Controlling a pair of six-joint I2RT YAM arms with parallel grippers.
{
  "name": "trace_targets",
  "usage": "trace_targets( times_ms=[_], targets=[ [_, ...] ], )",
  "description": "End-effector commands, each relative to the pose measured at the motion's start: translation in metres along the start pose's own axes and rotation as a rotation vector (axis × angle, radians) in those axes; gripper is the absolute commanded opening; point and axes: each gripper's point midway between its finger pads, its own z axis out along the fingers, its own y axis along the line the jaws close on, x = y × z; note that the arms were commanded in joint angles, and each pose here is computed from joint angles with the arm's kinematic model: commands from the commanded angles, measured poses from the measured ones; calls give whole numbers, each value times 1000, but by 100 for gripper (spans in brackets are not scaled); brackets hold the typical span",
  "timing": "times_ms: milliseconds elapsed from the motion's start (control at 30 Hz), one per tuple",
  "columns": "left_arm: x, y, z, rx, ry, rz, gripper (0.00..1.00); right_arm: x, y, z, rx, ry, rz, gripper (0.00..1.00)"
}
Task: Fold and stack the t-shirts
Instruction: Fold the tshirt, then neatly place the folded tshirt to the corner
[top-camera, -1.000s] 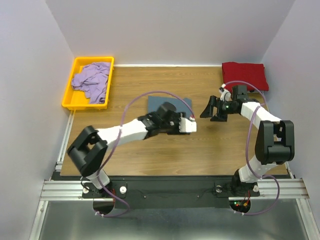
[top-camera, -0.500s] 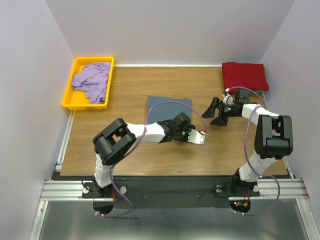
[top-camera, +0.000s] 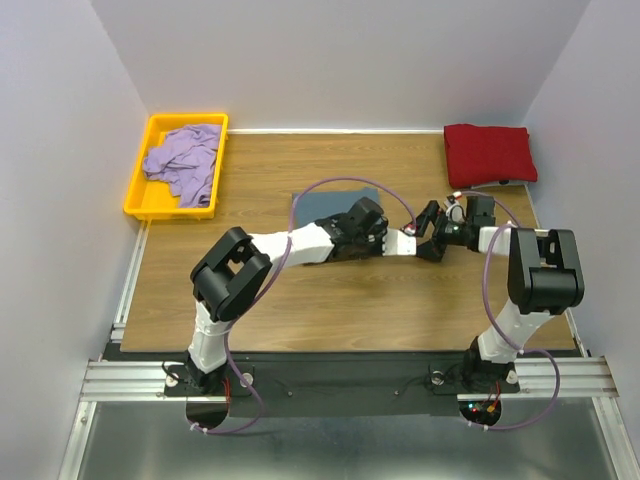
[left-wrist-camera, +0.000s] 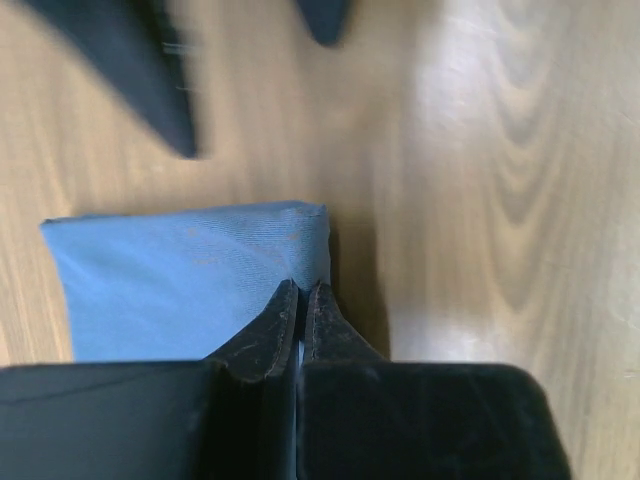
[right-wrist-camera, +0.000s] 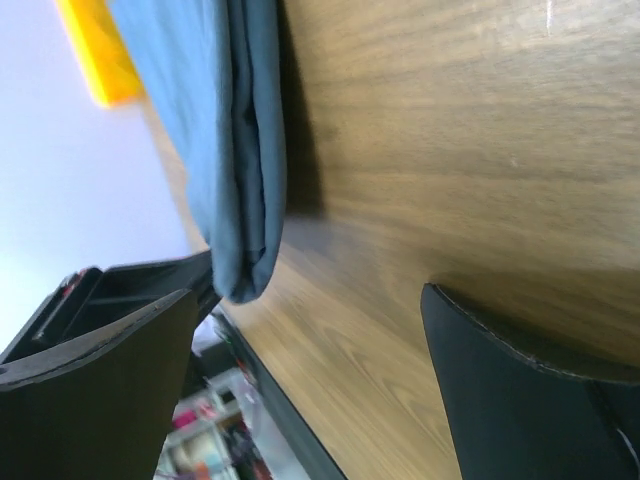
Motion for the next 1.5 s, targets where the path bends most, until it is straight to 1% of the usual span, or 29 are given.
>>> trace_targets(
  times_ms=[0, 33, 167, 233, 267, 367, 400, 500, 567, 600, 633, 667, 767, 900, 1000, 1033, 1067, 1167, 1233, 1267, 1300, 1367, 1400, 1433, 1467],
  targets=[
    [-31, 18, -14, 10, -87, -76, 0, -15, 14, 10, -72, -105, 69, 100],
    [-32, 18, -15, 17, -90, -83, 0, -22, 23, 11, -107, -141, 41, 100],
    [-42, 27, -17, 7, -107, -92, 0, -22, 28, 24, -114, -153, 62, 100],
    [-47, 33, -19, -2, -115, -90, 0, -28, 25, 27, -119, -188, 91, 100],
    [-48, 35, -19, -7, -119, -88, 0, -31, 21, 31, -116, -204, 134, 100],
    [-48, 36, -18, -7, -117, -92, 0, -31, 31, 43, -156, -225, 121, 100],
    [-48, 36, -18, -5, -117, -93, 0, -36, 28, 46, -143, -250, 131, 100],
    [-50, 38, -18, -5, -125, -104, 0, -38, 24, 60, -136, -256, 151, 100],
    [-51, 38, -16, -1, -130, -123, 0, -37, 18, 71, -123, -258, 182, 94],
    [-52, 39, -15, 1, -133, -128, 0, -42, 20, 74, -128, -271, 187, 89],
    [-52, 40, -14, 3, -139, -137, 0, -42, 21, 78, -126, -270, 183, 86],
    [-53, 41, -13, -1, -143, -153, 0, -39, 17, 85, -115, -261, 185, 84],
    [-51, 44, -8, 1, -144, -190, 0, -44, 16, 91, -98, -290, 195, 83],
    [-54, 50, -4, -4, -154, -203, 0, -54, 11, 95, -76, -334, 200, 80],
    [-53, 52, -2, -8, -151, -206, 0, -57, 8, 97, -69, -340, 201, 74],
    [-52, 52, -1, -8, -149, -211, 0, -55, 5, 99, -62, -337, 204, 69],
    [-52, 54, 0, -11, -152, -213, 0, -56, 5, 99, -63, -337, 204, 68],
    [-50, 55, 3, -14, -152, -224, 0, -55, 1, 102, -56, -330, 194, 61],
    [-52, 57, 5, -13, -164, -229, 0, -58, 1, 103, -54, -333, 172, 49],
    [-54, 57, 5, -8, -168, -232, 0, -60, 3, 103, -57, -335, 146, 39],
    [-58, 59, 3, -11, -179, -232, 4, -65, 3, 104, -38, -343, 97, 20],
    [-62, 61, 0, -13, -191, -249, 19, -71, 4, 104, -10, -341, 52, 5],
    [-66, 64, -6, -20, -201, -252, 28, -83, 13, 105, -5, -353, -25, 1],
    [-67, 67, -12, -26, -208, -256, 44, -80, 5, 105, 47, -324, -27, 0],
    [-68, 70, -18, -36, -216, -266, 52, -83, 7, 104, 61, -322, -59, 1]
  ],
)
